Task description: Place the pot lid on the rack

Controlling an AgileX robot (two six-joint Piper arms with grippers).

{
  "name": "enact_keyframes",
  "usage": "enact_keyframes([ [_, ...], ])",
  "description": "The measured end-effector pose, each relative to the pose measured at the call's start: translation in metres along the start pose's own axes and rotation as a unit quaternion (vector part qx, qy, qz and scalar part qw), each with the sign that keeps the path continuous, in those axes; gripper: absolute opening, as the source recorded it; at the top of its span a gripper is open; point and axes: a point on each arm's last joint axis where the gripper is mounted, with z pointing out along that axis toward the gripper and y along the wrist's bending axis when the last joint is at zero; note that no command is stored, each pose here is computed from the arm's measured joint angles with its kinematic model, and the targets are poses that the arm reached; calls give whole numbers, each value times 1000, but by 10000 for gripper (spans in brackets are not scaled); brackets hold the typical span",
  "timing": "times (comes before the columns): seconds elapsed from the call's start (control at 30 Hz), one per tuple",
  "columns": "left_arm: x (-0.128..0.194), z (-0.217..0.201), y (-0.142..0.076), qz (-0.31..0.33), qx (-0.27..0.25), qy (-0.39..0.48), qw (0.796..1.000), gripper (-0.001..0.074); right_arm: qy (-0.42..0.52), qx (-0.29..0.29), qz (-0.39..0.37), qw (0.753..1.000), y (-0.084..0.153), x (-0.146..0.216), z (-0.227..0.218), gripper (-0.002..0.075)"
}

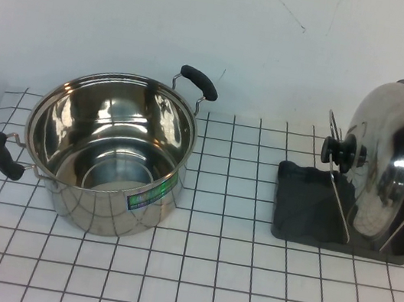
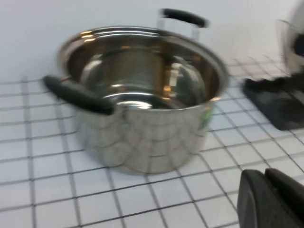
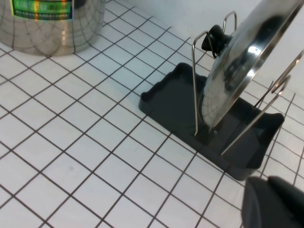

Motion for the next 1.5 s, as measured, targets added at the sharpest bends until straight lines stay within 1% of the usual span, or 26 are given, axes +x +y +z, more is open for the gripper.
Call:
enact_keyframes([
  [0.1, 11, -1, 6, -45, -42, -19, 998, -1, 0, -1, 0, 1000, 0, 0, 0, 1],
  [0.17, 20, -1, 9, -57, -64, -38, 996, -1, 1, -1, 0, 1000, 0, 0, 0, 1],
  [0.27, 33, 2, 14, -51, -100, -58, 992, -1, 1, -1, 0, 1000, 0, 0, 0, 0],
  [0.4, 53, 10, 22, -31, -140, -37, 989, -1, 2, -2, 0, 1000, 0, 0, 0, 0],
  [0.47, 63, 13, 24, -20, -148, -21, 989, -1, 3, -4, 0, 1000, 1, 1, 0, 0],
  [0.53, 70, 16, 26, -10, -151, -9, 988, -1, 8, -9, 0, 1000, 2, 1, 0, 0],
  [0.7, 71, 16, 27, 1, -151, -8, 988, -1, 11, -12, 0, 1000, 2, 2, 0, 0],
  [1.5, 71, 16, 26, -7, -148, -10, 989, -2, 11, -12, 0, 1000, 2, 2, 0, 0],
])
